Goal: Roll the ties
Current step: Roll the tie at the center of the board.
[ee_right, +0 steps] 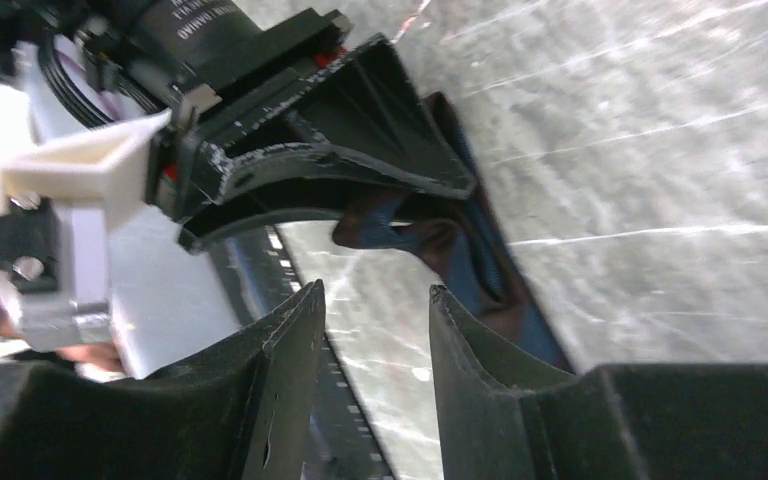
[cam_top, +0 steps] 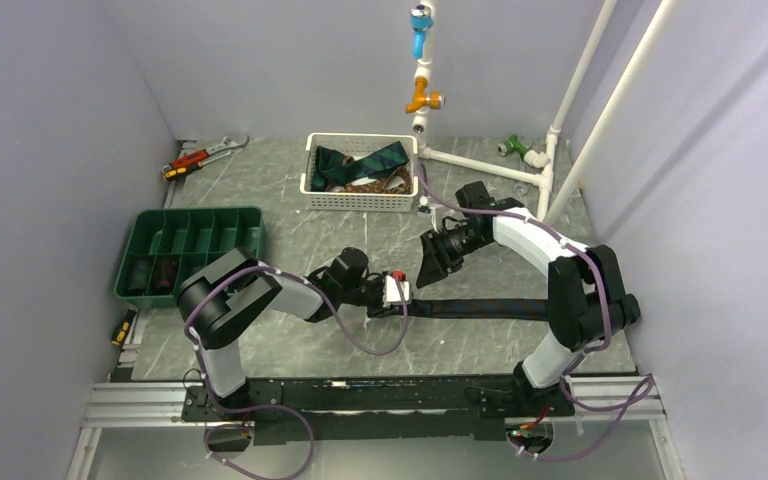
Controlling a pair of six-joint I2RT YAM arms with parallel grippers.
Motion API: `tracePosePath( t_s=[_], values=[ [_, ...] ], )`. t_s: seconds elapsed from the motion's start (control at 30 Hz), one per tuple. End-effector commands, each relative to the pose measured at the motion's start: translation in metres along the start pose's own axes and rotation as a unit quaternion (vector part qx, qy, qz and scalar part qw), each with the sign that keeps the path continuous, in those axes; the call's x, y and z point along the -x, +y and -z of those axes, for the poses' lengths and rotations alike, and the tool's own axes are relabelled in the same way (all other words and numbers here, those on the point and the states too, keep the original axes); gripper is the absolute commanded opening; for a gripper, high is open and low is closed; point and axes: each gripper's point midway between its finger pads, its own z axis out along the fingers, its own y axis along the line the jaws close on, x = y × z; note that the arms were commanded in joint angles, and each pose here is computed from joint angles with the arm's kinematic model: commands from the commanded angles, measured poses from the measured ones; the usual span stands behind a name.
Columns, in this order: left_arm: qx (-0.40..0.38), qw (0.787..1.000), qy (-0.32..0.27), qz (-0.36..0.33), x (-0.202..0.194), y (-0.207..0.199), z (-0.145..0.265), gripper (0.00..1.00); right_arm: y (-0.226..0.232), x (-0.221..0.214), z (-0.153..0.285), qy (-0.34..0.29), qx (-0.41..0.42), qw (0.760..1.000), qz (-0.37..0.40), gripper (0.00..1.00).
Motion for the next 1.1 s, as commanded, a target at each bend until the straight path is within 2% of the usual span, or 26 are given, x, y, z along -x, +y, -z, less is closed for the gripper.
tracePosePath(
  t_s=[0.0,0.13,0.4,0.53,0.67,0.8,0.9,0.93,1.0,1.07],
  values=[
    [0.0,0.998,0.066,0.025,-0.032,-0.01,0.007,0.39,0.027,0.004,-0.006,0.003,0.066,0.985,-0.159,0.46],
    [0.002,0.997,0.072,0.024,-0.036,-0.011,0.008,0.39,0.022,0.013,-0.011,-0.02,0.055,0.978,-0.199,0.51],
    [0.001,0.997,0.074,0.024,-0.039,-0.014,0.009,0.39,0.008,0.006,-0.032,-0.001,0.054,0.966,-0.253,0.41],
    [0.001,0.997,0.076,0.025,-0.039,-0.014,0.009,0.39,0.01,0.002,-0.035,0.014,0.058,0.965,-0.255,0.41],
    [0.001,0.997,0.075,0.025,-0.038,-0.013,0.009,0.39,0.01,-0.007,-0.04,0.025,0.05,0.965,-0.256,0.44],
    [0.002,0.997,0.077,0.026,-0.039,-0.013,0.008,0.39,0.009,-0.007,-0.044,0.036,0.048,0.966,-0.253,0.34],
    [0.002,0.997,0.077,0.025,-0.039,-0.012,0.008,0.39,0.007,-0.009,-0.045,0.049,0.04,0.966,-0.252,0.33],
    [0.002,0.997,0.078,0.024,-0.039,-0.012,0.008,0.39,0.005,-0.012,-0.044,0.055,0.032,0.965,-0.256,0.34],
    [0.005,0.997,0.079,0.024,-0.038,-0.011,0.009,0.4,0.003,-0.013,-0.035,0.057,0.014,0.966,-0.252,0.45],
    [0.004,0.997,0.078,0.023,-0.037,-0.011,0.009,0.4,0.005,-0.014,-0.028,0.054,0.004,0.965,-0.258,0.49]
  ],
)
